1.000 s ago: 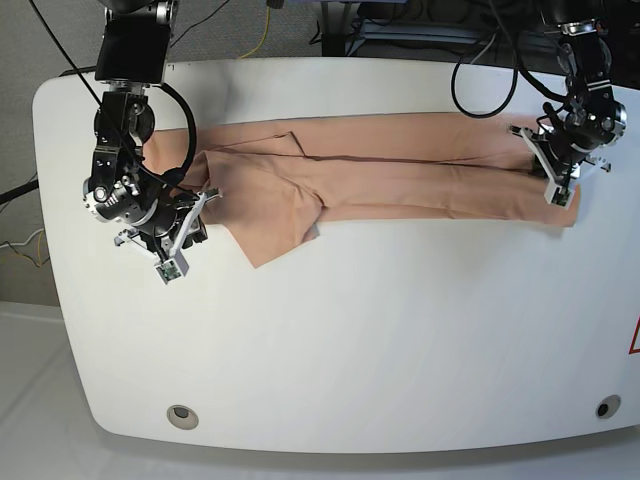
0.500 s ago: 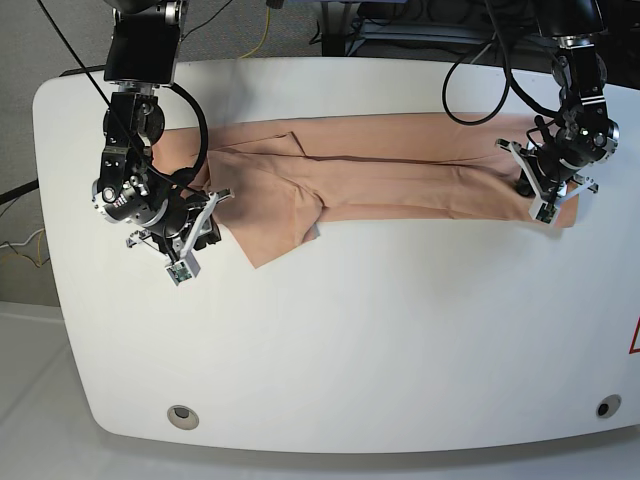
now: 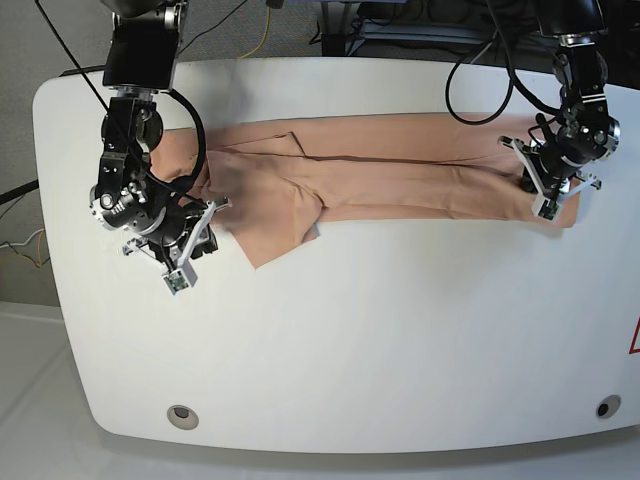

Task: Fold the T-shirt properly
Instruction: 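Open the right gripper and shift it along the flap edge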

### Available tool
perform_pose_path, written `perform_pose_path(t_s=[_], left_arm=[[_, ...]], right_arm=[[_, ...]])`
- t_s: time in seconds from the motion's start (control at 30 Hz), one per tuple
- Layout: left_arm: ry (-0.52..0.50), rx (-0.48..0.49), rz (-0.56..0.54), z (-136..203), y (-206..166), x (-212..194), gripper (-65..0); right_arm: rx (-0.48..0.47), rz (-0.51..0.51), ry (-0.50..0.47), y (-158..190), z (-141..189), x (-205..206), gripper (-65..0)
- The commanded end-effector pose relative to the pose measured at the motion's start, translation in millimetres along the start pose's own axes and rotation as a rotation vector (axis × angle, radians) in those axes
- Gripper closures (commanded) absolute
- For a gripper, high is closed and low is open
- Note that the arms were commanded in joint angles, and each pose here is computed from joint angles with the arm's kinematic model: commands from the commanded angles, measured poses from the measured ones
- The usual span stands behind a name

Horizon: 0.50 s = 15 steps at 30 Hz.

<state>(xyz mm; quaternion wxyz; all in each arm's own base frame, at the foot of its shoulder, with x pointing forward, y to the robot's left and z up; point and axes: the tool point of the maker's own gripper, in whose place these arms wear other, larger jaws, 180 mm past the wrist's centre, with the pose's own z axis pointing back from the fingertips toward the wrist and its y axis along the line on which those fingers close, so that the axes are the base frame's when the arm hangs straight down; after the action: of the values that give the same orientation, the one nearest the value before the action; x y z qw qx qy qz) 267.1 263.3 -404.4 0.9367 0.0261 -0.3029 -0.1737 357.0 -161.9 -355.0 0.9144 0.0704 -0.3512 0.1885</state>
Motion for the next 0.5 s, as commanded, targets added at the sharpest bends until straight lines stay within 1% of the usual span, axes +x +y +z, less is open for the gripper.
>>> perform_pose_path(t_s=[0.0, 0.07, 0.13, 0.23, 0.27, 0.33, 0.47], left_arm=[[-0.033, 0.026, -0.012, 6, 11, 12, -2.2], [-0.026, 0.029, -0.016, 8, 11, 11, -2.2], [-0.007, 0.035, -0.024, 10, 13, 9, -2.2], [0.012, 0.046, -0.038, 13, 17, 8, -2.2], [0.011, 0.047, -0.040, 14, 17, 9, -2.2], [0.004, 0.051, -0.046, 16, 17, 12, -2.2], [0.007, 0.064, -0.058, 17, 19, 13, -2.2]], right_arm=[[0.002, 0.011, -0.043, -5, 0, 19, -20.0], [0.017, 0.017, -0.031, -2, -7, 21, -28.3], [0.030, 0.023, -0.012, 0, -13, 20, -38.7], [0.044, 0.035, 0.001, 4, -17, 20, -49.8], [0.046, 0.041, 0.000, 6, -18, 22, -50.8], [0.057, 0.057, 0.000, 11, -20, 24, -49.9], [0.068, 0.072, -0.006, 17, -22, 26, -44.8]])
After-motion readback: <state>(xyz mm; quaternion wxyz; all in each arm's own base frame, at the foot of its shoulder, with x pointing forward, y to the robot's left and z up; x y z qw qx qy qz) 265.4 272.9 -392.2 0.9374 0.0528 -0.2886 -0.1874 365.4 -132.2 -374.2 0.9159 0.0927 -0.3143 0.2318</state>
